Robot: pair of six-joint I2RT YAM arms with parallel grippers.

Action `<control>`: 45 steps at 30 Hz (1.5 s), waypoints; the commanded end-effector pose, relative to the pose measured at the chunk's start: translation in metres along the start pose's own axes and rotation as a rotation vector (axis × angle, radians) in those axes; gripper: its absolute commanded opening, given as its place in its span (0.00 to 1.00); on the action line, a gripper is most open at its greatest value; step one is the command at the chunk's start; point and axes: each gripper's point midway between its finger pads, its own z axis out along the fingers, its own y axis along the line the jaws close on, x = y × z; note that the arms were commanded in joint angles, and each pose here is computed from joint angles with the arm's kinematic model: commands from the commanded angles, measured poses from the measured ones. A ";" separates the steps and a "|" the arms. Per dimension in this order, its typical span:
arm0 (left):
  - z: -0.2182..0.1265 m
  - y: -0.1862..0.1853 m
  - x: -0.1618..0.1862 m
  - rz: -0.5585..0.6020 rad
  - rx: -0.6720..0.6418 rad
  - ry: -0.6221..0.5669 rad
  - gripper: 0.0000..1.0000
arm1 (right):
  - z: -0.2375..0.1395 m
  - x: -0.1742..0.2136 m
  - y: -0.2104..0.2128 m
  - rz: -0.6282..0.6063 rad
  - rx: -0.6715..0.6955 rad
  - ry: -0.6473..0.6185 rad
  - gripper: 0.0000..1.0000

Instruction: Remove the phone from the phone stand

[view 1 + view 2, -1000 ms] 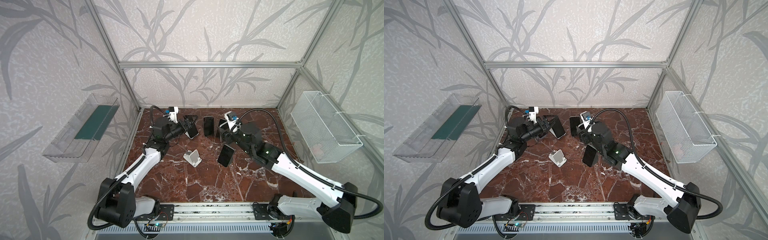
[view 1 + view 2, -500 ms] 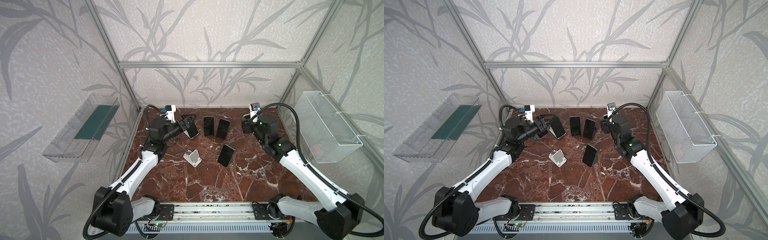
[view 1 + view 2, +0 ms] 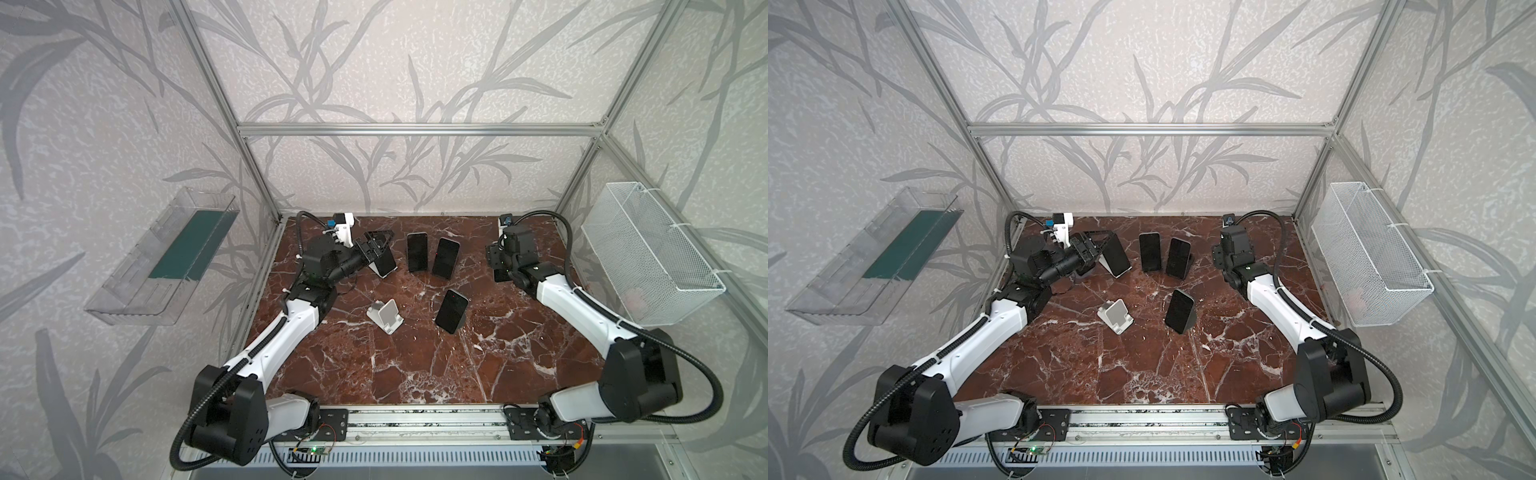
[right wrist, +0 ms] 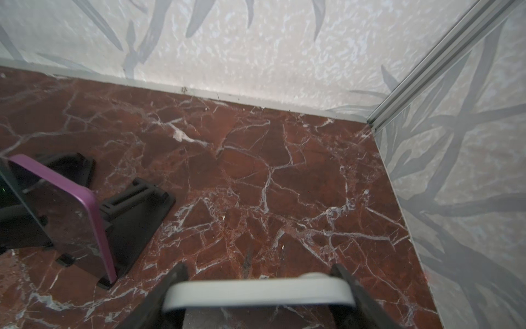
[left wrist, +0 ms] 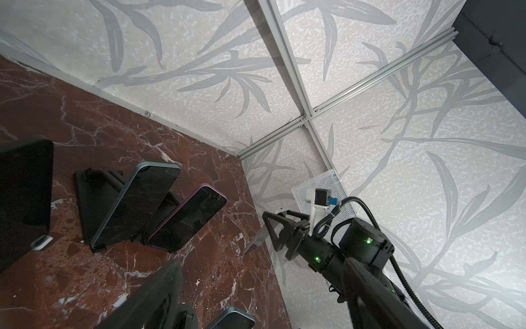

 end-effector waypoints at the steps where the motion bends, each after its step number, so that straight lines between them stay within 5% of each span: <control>1: 0.002 0.002 0.003 0.016 0.002 0.002 0.88 | 0.012 -0.023 -0.010 0.030 0.039 -0.030 0.51; 19: -0.002 0.005 0.001 0.064 -0.042 -0.017 0.87 | 0.102 0.014 -0.010 0.069 -0.025 0.259 0.52; 31: -0.001 0.009 0.002 0.062 -0.047 -0.013 0.87 | 0.133 0.034 0.011 0.027 -0.123 0.429 0.51; 45: -0.003 0.016 0.001 0.059 -0.095 -0.021 0.86 | 0.169 0.050 0.000 0.073 -0.078 0.542 0.55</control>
